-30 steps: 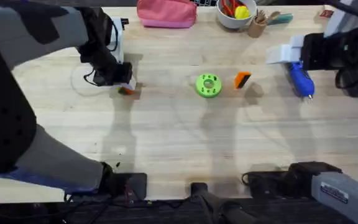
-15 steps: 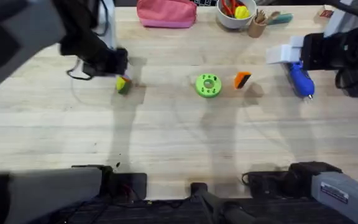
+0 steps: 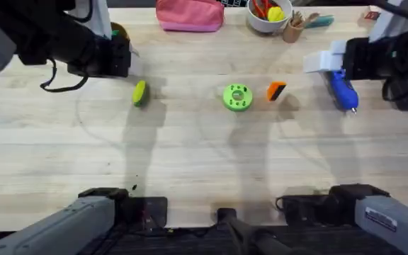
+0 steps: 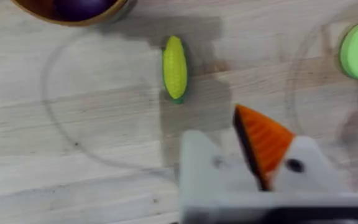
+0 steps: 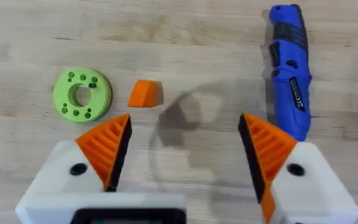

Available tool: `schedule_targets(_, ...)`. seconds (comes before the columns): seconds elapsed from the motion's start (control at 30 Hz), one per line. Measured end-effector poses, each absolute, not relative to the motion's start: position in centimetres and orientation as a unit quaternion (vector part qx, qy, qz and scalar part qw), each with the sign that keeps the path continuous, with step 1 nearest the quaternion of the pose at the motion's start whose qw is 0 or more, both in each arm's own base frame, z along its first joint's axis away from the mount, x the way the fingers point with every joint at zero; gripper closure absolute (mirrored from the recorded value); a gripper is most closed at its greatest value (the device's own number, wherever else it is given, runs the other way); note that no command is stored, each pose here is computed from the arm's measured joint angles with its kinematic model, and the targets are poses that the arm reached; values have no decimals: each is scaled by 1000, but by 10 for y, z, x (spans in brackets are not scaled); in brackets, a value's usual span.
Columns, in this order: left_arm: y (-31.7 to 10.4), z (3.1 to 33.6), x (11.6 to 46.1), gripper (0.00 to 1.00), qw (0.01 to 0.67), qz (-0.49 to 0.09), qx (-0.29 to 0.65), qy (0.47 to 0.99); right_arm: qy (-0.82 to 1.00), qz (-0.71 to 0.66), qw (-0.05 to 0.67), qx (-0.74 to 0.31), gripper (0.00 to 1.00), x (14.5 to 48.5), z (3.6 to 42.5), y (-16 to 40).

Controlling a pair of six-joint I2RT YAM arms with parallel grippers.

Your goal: Pick up the gripper from the table and insert it into the empty holder that is missing its gripper. Then pick up a screw, insert it into the mounting hole, and use the screwdriver to tighten it. Finally, clean up the table by picking up the vegetable and placing it into the bucket.

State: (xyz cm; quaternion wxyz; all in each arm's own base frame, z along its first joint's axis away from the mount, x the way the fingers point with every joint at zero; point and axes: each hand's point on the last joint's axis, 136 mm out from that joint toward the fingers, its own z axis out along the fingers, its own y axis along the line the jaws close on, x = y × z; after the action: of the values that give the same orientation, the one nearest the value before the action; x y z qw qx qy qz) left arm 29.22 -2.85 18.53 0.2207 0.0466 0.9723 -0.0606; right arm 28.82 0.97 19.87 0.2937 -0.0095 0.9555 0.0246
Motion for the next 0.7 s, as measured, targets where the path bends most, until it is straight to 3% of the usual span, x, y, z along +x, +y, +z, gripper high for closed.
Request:
schedule_targets(0.17,-29,185,292,77,220,-61,46,972,956,25,294,-9,8,288,199,10)
schedule_targets(0.2,-29,185,292,35,220,-62,44,972,956,25,294,-9,9,288,199,10)
schedule_targets(0.7,-28,184,288,14,212,-62,44,974,956,25,294,-9,10,288,199,10)
